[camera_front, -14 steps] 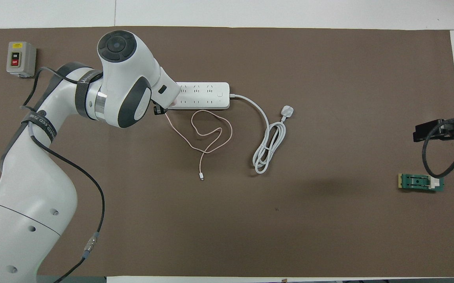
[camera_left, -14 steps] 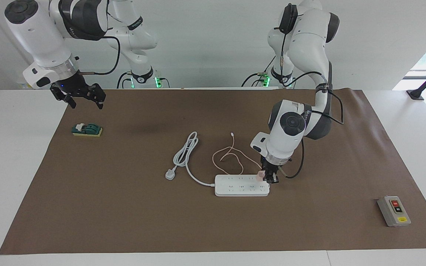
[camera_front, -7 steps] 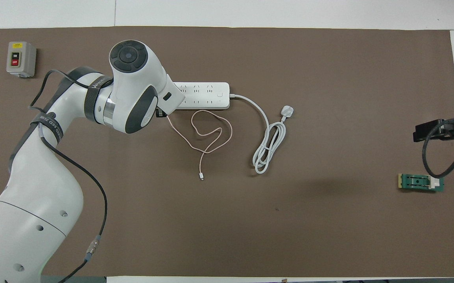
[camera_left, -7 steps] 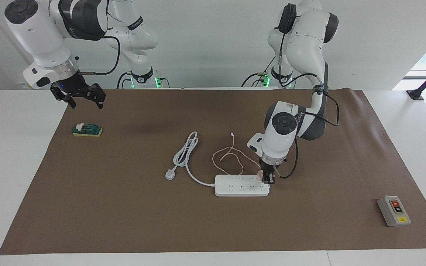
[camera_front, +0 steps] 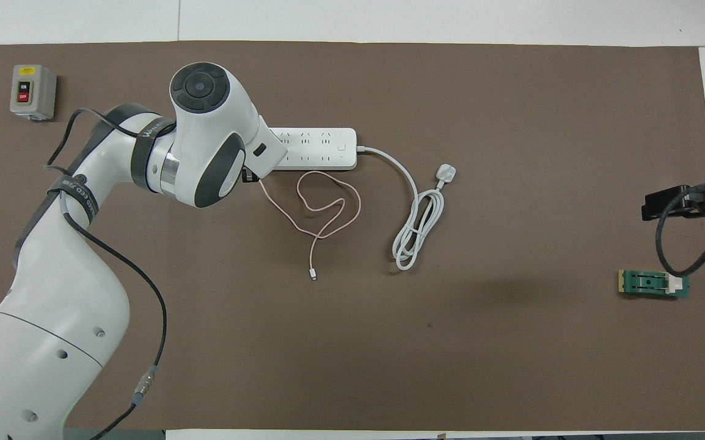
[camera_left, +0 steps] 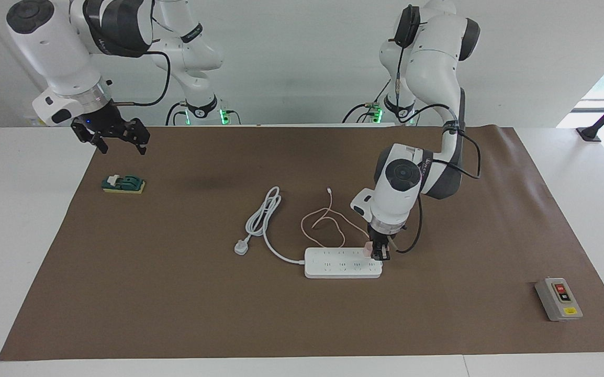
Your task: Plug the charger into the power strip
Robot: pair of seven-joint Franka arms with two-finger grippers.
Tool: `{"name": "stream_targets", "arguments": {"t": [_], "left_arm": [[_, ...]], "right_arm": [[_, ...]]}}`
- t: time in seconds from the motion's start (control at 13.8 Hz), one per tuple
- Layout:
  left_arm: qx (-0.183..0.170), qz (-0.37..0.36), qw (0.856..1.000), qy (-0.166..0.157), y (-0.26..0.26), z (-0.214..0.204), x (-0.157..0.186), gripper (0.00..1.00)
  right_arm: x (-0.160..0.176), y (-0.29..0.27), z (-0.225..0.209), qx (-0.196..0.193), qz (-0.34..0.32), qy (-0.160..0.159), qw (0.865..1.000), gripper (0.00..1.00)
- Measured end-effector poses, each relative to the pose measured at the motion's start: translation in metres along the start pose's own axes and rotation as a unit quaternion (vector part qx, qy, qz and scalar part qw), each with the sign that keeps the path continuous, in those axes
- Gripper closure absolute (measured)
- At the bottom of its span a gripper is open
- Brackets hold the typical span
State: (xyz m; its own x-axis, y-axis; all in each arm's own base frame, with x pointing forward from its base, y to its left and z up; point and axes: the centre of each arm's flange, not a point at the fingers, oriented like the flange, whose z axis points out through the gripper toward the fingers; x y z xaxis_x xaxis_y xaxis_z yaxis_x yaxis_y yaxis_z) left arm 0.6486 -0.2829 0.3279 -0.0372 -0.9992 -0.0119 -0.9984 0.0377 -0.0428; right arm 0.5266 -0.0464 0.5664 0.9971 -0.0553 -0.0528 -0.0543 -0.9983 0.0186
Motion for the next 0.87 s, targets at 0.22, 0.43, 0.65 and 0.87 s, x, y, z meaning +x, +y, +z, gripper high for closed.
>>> {"name": "stream_targets", "arguments": {"t": [0.22, 0.43, 0.65, 0.87], "left_arm": [[-0.003, -0.004, 1.000, 0.000, -0.002, 0.005, -0.003, 0.58], [-0.001, -0.006, 1.000, 0.003, -0.003, 0.002, -0.003, 0.05], [-0.004, -0.037, 0.999, 0.040, -0.007, -0.011, 0.003, 0.00], [-0.006, -0.090, 0.994, 0.067, -0.007, -0.043, 0.005, 0.00]], "right_arm": [[0.000, 0.000, 0.000, 0.000, 0.000, 0.000, 1.000, 0.00], [0.000, 0.000, 0.000, 0.000, 0.000, 0.000, 1.000, 0.00], [0.000, 0.000, 0.000, 0.000, 0.000, 0.000, 1.000, 0.00], [0.000, 0.000, 0.000, 0.000, 0.000, 0.000, 1.000, 0.00]]}}
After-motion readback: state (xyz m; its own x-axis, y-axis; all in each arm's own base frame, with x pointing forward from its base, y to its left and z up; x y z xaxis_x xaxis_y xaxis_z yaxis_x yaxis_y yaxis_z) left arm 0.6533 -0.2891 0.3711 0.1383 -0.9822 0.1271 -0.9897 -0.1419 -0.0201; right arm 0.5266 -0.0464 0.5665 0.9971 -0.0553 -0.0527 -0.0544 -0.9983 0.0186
